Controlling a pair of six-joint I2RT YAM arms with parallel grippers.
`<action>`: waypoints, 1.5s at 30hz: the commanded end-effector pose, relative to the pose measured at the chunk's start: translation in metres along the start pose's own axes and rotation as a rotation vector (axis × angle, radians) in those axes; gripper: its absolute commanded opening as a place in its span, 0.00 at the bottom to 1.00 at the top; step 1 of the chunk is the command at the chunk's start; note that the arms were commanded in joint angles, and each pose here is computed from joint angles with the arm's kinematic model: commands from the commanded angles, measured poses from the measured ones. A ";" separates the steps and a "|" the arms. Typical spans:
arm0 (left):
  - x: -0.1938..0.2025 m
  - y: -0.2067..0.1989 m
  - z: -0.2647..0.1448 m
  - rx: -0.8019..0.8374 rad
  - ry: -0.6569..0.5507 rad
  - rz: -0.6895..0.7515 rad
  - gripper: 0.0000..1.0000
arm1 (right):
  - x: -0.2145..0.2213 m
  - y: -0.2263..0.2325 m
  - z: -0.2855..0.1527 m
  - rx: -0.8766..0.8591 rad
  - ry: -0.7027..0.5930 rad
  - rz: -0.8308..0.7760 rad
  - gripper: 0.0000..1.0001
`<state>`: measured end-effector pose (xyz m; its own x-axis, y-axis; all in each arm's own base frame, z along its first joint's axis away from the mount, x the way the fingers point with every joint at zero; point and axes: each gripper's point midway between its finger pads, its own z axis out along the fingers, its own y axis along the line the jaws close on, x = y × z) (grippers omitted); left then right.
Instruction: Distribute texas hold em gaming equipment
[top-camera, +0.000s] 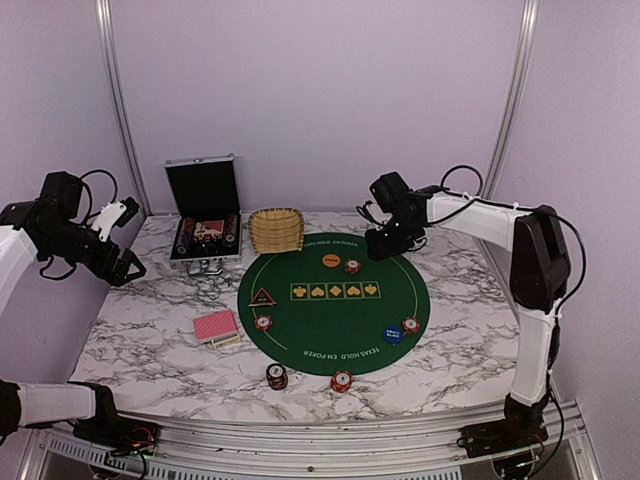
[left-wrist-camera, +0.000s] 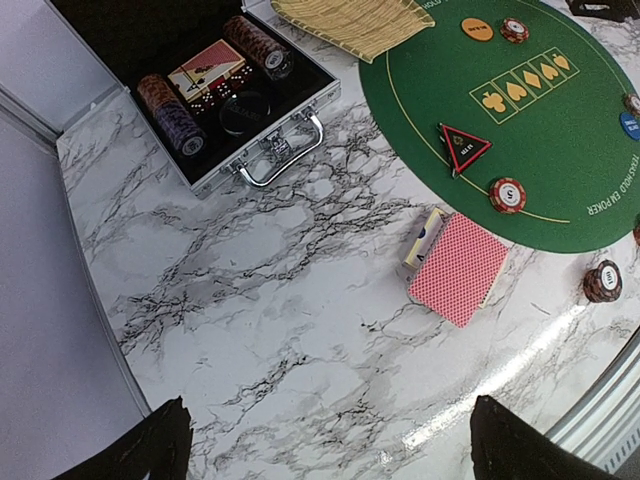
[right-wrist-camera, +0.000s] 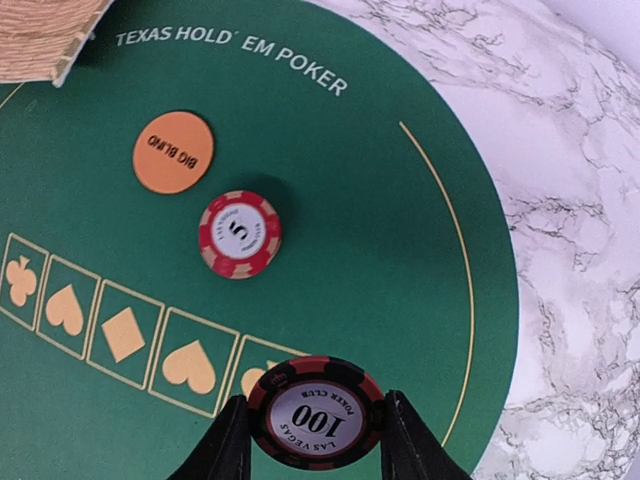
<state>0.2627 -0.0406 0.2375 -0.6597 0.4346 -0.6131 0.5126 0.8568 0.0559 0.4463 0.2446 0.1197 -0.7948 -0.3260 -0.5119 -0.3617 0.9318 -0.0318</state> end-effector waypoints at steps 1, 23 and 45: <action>0.002 -0.004 -0.005 0.006 0.009 0.014 0.99 | -0.014 -0.024 0.021 0.030 -0.011 0.045 0.13; 0.006 -0.002 0.000 0.009 0.028 0.017 0.99 | -0.015 -0.030 0.087 -0.026 0.041 0.077 0.48; 0.004 -0.004 -0.005 0.003 0.012 0.020 0.99 | 0.024 0.173 -0.081 -0.280 -0.126 -0.296 0.79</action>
<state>0.2622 -0.0404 0.2370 -0.6548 0.4464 -0.6099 0.5212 0.8511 0.0634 0.4003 0.3284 0.1774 -0.6566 -0.4053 -0.6360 -0.5447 0.8381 0.0283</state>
